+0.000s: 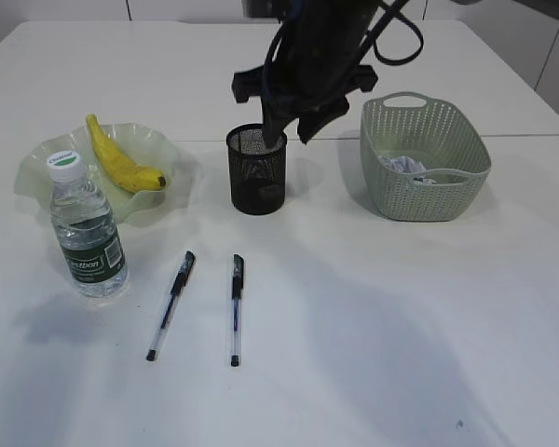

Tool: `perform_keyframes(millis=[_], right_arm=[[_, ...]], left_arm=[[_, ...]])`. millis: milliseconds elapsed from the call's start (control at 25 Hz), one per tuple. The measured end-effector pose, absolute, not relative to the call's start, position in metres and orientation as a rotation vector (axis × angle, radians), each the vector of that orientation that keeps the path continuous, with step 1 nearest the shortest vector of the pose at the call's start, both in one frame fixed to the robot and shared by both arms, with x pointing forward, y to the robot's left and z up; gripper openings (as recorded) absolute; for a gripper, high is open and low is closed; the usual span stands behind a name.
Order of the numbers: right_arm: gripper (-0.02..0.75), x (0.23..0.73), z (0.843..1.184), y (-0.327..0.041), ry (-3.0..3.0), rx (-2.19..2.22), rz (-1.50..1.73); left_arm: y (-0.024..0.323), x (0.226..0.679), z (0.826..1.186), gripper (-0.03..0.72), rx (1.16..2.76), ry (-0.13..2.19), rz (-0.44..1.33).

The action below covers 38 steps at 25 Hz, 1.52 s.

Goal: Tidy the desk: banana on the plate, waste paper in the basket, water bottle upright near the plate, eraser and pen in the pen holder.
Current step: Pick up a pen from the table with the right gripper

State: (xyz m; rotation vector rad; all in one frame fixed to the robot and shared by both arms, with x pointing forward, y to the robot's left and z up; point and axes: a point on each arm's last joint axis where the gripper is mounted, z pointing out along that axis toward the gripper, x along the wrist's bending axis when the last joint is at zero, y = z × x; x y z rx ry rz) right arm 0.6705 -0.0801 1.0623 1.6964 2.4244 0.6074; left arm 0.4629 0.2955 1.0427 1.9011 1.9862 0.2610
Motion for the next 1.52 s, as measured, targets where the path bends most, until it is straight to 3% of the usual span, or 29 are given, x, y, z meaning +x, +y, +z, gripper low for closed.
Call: perform_keyframes(millis=[560, 1000, 1520], right_arm=[[0.359, 0.588, 0.996, -0.017, 2.698, 1.618, 0.240], [0.359, 0.592, 0.962, -0.012, 2.608, 1.848, 0.138], [0.359, 0.597, 0.948, -0.010, 2.528, 1.954, 0.152]], left_arm=[[0.295, 0.461, 1.042, 0.468, 1.909, 1.995, 0.238], [0.292, 0.460, 1.042, 0.468, 1.878, 2.002, 0.183], [0.291, 0.459, 1.042, 0.464, 1.880, 2.007, 0.165]])
